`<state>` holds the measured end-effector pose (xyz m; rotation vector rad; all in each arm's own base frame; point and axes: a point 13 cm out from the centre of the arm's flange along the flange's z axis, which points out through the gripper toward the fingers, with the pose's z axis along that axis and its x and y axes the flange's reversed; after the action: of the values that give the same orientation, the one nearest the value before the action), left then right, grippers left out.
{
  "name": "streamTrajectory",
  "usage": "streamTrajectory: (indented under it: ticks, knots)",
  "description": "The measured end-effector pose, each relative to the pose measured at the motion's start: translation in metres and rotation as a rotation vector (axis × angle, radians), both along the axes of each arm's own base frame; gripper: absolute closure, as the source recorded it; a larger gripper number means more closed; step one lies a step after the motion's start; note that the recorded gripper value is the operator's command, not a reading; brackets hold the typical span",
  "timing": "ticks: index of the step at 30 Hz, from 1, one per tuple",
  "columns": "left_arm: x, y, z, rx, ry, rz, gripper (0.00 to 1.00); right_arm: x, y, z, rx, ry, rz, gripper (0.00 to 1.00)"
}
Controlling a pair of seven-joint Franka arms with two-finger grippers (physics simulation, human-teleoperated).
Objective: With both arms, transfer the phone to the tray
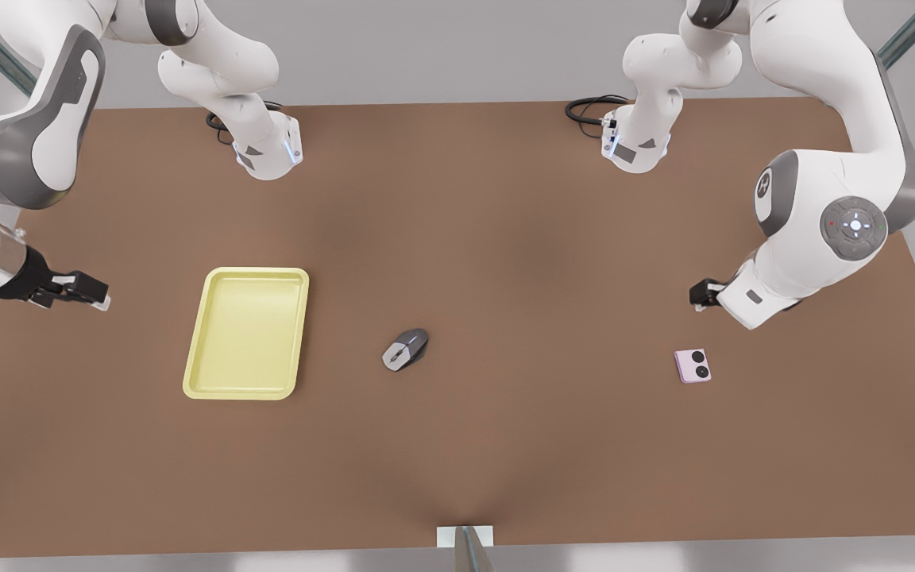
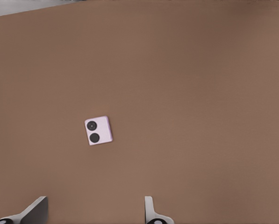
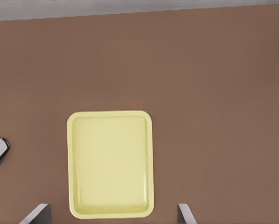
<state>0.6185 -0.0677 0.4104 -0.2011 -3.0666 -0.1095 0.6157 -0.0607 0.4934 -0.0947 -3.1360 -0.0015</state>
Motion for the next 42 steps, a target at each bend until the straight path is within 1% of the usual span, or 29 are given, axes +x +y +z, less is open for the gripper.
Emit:
streamTrajectory:
  ticks: [3, 5, 8, 11, 13, 15, 17, 20, 25, 32, 42]
  knots:
    - [0.006, 0.01, -0.022, 0.003, 0.018, 0.015, 0.0, 0.002, 0.0, 0.001, -0.001, -0.008, 0.004, 0.0]
    - [0.014, 0.034, -0.077, -0.003, 0.07, 0.061, 0.0, 0.003, 0.0, 0.001, -0.002, -0.012, 0.006, 0.0]
    - [-0.014, 0.049, -0.185, -0.029, 0.14, 0.117, 0.0, 0.004, 0.0, 0.001, -0.002, -0.015, 0.009, 0.0]
    - [-0.013, 0.055, -0.254, -0.055, 0.085, 0.159, 0.0, 0.004, -0.001, 0.002, -0.002, -0.017, 0.011, 0.0]
    - [0.0, 0.066, -0.276, -0.059, 0.014, 0.189, 0.0, 0.004, -0.001, 0.002, -0.002, -0.018, 0.013, 0.0]
    - [0.012, 0.086, -0.289, -0.056, -0.051, 0.224, 0.0, 0.004, -0.001, 0.002, -0.002, -0.019, 0.014, 0.0]
    - [0.018, 0.098, -0.297, -0.054, -0.1, 0.244, 0.0, 0.005, -0.001, 0.002, -0.003, -0.019, 0.015, 0.0]
    - [0.013, 0.103, -0.318, -0.052, -0.137, 0.254, 0.0, 0.005, -0.001, 0.002, -0.003, -0.02, 0.016, 0.0]
    - [0.021, 0.105, -0.34, -0.05, -0.191, 0.256, 0.0, 0.005, 0.0, 0.002, -0.002, -0.02, 0.019, 0.0]
    - [0.025, 0.107, -0.35, -0.047, -0.218, 0.228, 0.0, 0.005, -0.001, 0.002, -0.003, -0.02, 0.02, 0.0]
    - [0.018, 0.11, -0.375, -0.039, -0.197, 0.193, 0.0, 0.005, 0.0, 0.002, -0.002, -0.02, 0.023, 0.0]
